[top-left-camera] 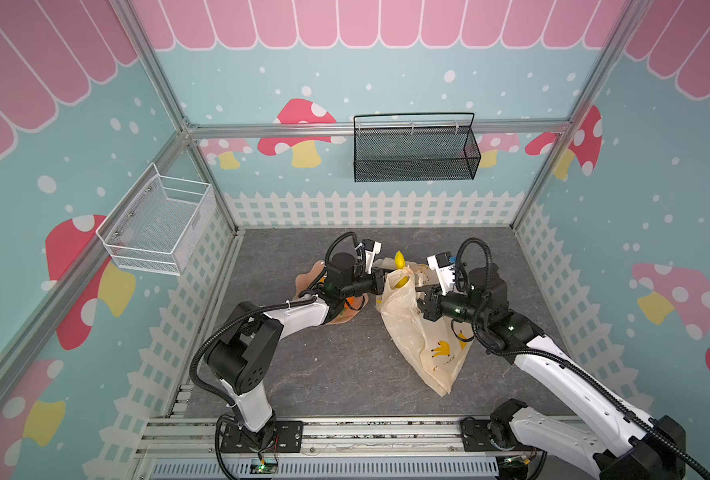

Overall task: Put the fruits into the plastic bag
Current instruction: 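Carry the banana with the left gripper into the bag mouth beside the right gripper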

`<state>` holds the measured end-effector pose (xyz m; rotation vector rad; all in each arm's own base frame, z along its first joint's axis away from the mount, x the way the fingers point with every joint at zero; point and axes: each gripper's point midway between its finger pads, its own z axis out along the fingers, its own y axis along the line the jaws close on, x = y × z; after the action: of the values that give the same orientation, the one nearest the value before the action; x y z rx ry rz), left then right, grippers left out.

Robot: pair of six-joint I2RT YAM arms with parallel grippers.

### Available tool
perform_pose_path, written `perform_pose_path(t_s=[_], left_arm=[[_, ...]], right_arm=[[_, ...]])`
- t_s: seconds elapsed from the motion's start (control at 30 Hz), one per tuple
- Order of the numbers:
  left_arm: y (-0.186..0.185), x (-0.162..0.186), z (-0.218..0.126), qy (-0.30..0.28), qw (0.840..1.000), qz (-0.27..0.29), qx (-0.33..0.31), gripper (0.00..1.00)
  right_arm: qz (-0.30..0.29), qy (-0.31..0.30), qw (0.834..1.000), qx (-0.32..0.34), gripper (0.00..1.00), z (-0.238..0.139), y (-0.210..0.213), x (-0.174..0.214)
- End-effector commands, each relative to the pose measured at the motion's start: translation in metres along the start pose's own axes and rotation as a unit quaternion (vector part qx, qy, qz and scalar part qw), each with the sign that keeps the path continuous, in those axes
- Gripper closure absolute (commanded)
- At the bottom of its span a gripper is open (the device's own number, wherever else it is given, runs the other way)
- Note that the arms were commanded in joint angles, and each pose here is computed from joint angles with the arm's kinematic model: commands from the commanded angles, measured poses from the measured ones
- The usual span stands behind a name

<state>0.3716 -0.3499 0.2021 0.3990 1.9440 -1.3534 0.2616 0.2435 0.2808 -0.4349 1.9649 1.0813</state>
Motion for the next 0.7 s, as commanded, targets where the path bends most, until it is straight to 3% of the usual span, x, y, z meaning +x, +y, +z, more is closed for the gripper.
perform_pose_path(t_s=[0.0, 0.4, 0.67], left_arm=[[-0.008, 0.014, -0.009, 0.030, 0.999, 0.019, 0.000, 1.00], [-0.026, 0.058, -0.027, 0.149, 0.984, 0.093, -0.019, 1.00], [-0.056, 0.055, -0.035, 0.182, 0.976, 0.112, 0.031, 1.00]], right_arm=[[-0.005, -0.006, 1.000, -0.013, 1.00, 0.001, 0.005, -0.005], [-0.007, -0.006, 1.000, -0.006, 1.00, 0.007, 0.003, -0.018], [-0.016, 0.010, 1.000, -0.020, 1.00, 0.017, 0.006, -0.022]])
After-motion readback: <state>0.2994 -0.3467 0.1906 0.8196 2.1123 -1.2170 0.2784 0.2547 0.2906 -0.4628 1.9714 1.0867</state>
